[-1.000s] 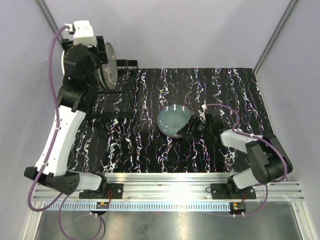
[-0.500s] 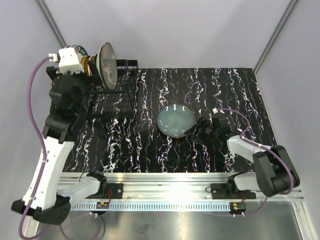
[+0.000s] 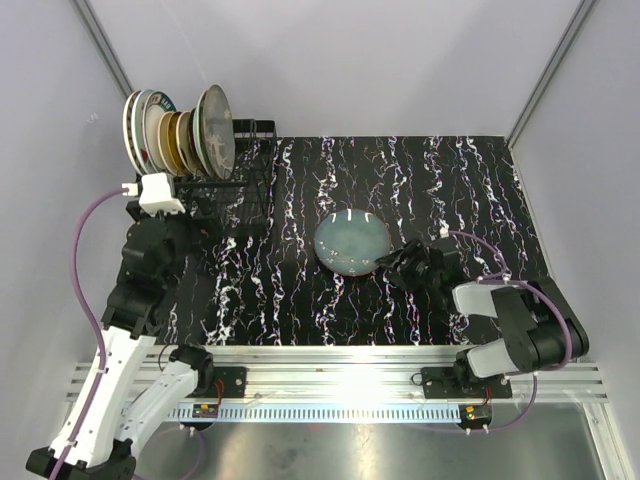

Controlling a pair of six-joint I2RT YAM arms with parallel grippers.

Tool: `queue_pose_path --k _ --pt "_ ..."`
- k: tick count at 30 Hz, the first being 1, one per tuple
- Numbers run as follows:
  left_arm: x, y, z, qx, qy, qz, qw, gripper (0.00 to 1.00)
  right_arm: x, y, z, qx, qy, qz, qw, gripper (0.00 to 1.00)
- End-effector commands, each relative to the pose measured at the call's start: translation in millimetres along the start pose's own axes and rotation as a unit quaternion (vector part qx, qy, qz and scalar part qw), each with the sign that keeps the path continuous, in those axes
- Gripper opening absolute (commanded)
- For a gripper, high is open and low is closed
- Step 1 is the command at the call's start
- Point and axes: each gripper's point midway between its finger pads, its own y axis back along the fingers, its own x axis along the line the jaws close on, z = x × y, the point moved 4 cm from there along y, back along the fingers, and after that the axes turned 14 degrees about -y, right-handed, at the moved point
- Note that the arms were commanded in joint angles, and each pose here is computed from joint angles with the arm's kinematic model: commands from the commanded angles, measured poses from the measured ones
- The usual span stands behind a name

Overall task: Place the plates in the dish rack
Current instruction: Grab a plate with the right arm

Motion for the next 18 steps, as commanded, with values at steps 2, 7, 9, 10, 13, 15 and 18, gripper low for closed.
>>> queue_pose_path --k 2,7,9,10,13,15,18 --pt "-1 -3 -1 -0.026 0.03 0.007 0.999 0.99 24 -18 14 -0.018 -0.001 0.059 0.998 0.68" --pt "0 -5 -20 -0.013 0.024 0.015 1.0 0.99 14 -32 14 -0.009 -0.032 0.071 0.997 0.65" --pt "1 -5 -21 -0.011 0.024 0.022 0.999 0.99 10 -37 15 -0.013 -0.026 0.074 0.997 0.63" --pt "1 -5 -21 -0.01 0.025 0.021 0.999 0.99 8 -39 17 -0.015 -0.025 0.072 0.997 0.63" --pt "-2 -7 -22 -0.007 0.024 0.014 1.0 0.99 1 -47 17 -0.011 -0.021 0.06 0.998 0.63" --pt "-1 -7 -22 -0.005 0.025 0.015 1.0 0.99 -3 -51 17 -0.012 -0.02 0.056 0.998 0.61" --pt "-1 -6 -22 -0.006 0.025 0.016 1.0 0.99 -7 -55 18 -0.012 -0.022 0.051 0.998 0.59"
